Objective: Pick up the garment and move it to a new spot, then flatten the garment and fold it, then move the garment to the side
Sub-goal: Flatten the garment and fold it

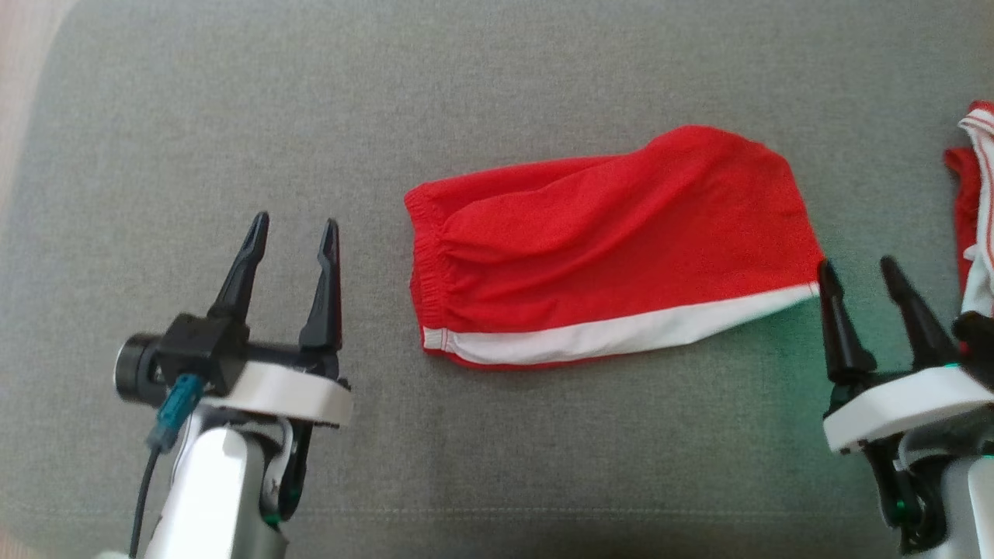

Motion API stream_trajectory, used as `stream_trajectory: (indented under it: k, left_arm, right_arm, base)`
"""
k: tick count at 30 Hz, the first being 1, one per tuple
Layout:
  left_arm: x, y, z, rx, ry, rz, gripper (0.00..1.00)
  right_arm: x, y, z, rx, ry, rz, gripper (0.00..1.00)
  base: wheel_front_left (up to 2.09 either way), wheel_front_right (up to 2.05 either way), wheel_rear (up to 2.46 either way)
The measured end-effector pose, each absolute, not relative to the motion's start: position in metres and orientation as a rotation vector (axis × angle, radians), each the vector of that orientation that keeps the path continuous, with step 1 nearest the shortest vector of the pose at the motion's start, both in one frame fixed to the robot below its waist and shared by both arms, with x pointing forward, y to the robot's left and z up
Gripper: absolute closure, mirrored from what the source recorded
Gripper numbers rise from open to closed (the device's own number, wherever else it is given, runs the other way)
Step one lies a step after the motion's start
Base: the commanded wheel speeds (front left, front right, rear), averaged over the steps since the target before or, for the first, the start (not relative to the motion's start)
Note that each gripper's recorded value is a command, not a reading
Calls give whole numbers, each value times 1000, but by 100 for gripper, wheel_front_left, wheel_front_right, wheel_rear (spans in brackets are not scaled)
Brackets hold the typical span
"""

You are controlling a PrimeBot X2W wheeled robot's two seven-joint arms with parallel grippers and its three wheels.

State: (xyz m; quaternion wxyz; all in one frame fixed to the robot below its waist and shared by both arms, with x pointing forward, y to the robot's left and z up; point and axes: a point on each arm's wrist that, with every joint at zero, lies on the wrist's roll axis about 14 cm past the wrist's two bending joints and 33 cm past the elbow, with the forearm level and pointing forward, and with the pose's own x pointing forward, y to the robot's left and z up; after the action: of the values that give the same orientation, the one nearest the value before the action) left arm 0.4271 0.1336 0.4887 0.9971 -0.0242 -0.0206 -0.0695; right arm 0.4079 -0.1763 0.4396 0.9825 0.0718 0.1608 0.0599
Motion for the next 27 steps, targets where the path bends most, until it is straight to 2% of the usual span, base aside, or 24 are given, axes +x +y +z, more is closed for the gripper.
stream_trajectory:
  k: [7, 12, 19, 27]
  left_arm:
    - [416, 140, 492, -42, -43, -123, 0]
    - [404, 141, 494, -39, -45, -120, 0]
    - [388, 143, 494, -29, -38, -113, 0]
    - [386, 137, 496, -29, -42, -131, 0]
  right_arm:
    - [410, -171, 490, 98, 131, 131, 0]
    - [401, -163, 516, 71, 53, 153, 0]
    - [381, -156, 513, 93, 67, 156, 0]
    - [378, -155, 513, 103, 70, 151, 0]
  base:
    - [0, 0, 0]
    - [0, 0, 0]
    - [0, 0, 0]
    - [0, 0, 0]
